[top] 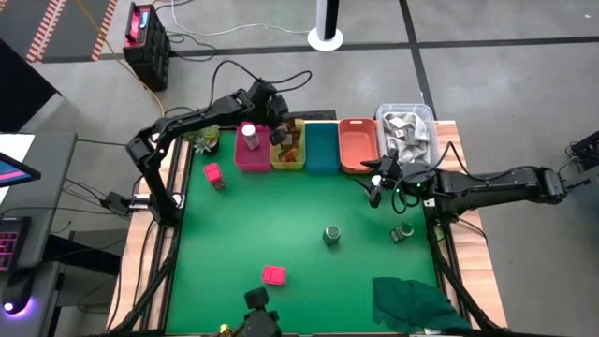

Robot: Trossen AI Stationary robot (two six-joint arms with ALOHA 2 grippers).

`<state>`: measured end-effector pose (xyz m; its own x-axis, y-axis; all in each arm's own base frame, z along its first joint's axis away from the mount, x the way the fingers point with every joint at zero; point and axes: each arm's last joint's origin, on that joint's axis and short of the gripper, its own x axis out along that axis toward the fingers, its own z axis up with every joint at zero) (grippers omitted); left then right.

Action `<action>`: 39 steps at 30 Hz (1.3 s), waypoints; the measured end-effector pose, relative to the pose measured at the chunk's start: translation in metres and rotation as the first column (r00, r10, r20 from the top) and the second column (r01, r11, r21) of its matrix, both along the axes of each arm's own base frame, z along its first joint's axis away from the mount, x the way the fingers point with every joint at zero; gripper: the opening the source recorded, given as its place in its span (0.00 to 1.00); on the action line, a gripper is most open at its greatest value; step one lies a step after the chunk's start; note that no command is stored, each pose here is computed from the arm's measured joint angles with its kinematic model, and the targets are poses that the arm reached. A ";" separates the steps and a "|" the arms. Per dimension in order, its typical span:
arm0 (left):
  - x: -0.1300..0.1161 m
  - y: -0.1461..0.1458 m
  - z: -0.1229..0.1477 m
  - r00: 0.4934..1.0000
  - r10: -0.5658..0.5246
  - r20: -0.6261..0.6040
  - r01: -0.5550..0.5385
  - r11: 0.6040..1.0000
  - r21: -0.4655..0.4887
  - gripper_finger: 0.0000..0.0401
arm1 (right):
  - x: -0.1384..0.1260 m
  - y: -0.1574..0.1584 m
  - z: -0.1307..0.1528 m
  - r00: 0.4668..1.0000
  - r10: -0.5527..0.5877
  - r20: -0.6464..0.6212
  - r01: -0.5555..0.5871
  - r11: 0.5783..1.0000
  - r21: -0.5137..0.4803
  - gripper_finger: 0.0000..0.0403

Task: Sort spices by type
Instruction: Put the brown seasoning pack into the yellow bin, then move the top red seasoning can to the center

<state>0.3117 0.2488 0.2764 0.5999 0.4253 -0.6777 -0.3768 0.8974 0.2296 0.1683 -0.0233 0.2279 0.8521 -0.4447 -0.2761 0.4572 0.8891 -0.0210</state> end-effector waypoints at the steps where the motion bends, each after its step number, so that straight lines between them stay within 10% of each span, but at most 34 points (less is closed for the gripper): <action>1: 0.000 0.000 -0.002 1.000 -0.003 -0.006 0.003 1.000 -0.007 0.00 | 0.000 0.000 0.000 1.000 0.000 0.001 0.000 1.000 0.000 0.75; 18: 0.014 -0.002 -0.018 0.999 -0.026 -0.033 0.026 1.000 0.000 0.19 | 0.000 0.000 0.000 1.000 0.001 0.004 -0.001 1.000 0.000 0.75; 30: 0.029 -0.021 0.037 0.987 -0.146 -0.065 0.152 0.982 0.108 0.34 | -0.001 0.000 -0.002 1.000 0.002 -0.025 -0.002 1.000 0.003 0.75; 39: 0.020 -0.074 0.068 0.942 -0.178 -0.285 0.152 0.982 -0.110 0.34 | -0.002 0.000 -0.005 0.998 0.001 -0.060 -0.001 1.000 0.004 0.75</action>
<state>0.3317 0.1749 0.3443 0.4265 0.2703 -0.8632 -0.1493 0.9623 0.2275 0.1658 -0.0231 0.2228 0.8343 -0.4427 -0.3285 0.4545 0.8896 -0.0445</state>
